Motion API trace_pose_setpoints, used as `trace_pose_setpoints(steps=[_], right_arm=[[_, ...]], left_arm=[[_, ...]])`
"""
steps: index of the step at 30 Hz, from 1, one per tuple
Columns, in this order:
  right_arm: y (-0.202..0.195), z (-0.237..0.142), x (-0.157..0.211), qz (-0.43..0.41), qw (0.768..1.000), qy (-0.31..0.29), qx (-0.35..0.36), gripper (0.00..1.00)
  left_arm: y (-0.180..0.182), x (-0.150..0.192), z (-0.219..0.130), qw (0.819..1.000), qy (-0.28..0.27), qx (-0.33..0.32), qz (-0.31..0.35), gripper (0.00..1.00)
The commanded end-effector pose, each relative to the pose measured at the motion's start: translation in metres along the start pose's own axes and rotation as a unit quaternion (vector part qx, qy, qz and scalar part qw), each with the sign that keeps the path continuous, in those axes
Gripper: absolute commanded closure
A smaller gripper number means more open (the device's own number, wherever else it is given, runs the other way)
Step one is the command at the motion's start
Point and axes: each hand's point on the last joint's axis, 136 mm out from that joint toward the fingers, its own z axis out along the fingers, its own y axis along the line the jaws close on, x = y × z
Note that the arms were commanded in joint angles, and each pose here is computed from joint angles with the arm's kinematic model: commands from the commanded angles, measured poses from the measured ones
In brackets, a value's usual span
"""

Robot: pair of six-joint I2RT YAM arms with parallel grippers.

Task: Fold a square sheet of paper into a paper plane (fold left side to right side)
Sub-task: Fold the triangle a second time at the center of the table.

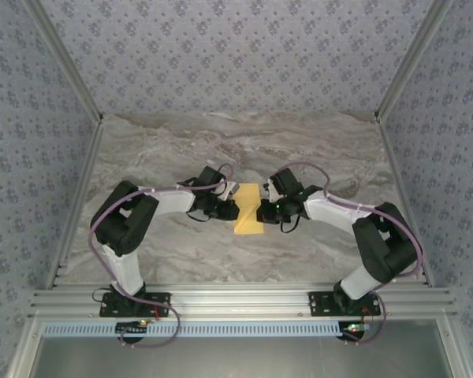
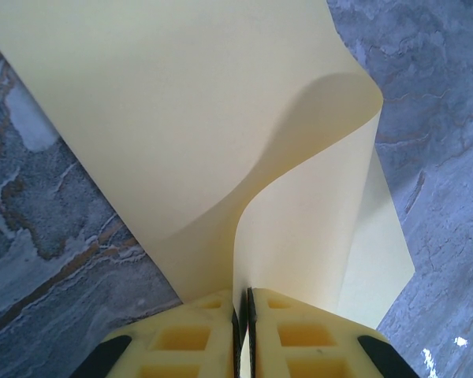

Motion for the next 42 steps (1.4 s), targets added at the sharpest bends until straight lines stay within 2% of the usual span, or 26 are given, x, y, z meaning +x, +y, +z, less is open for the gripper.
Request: trace_pose_setpoints(steps=[1, 12, 25, 42], right_arm=[[0.023, -0.002, -0.021, 0.001, 0.998, -0.028, -0.051, 0.99], [0.038, 0.023, -0.049, -0.005, 0.997, -0.033, -0.074, 1.0], [0.013, 0.052, -0.033, 0.004, 0.999, 0.004, -0.033, 1.0], [-0.019, 0.063, -0.011, 0.006, 0.999, 0.032, 0.017, 1.0]], left_arm=[[0.003, 0.003, 0.001, 1.0, -0.001, -0.003, -0.003, 0.88], [0.001, 0.006, 0.003, 1.0, 0.003, -0.005, -0.001, 0.88], [0.001, 0.007, 0.003, 1.0, 0.005, -0.01, 0.001, 0.88], [0.003, 0.009, 0.002, 1.0, 0.006, -0.014, 0.001, 0.88]])
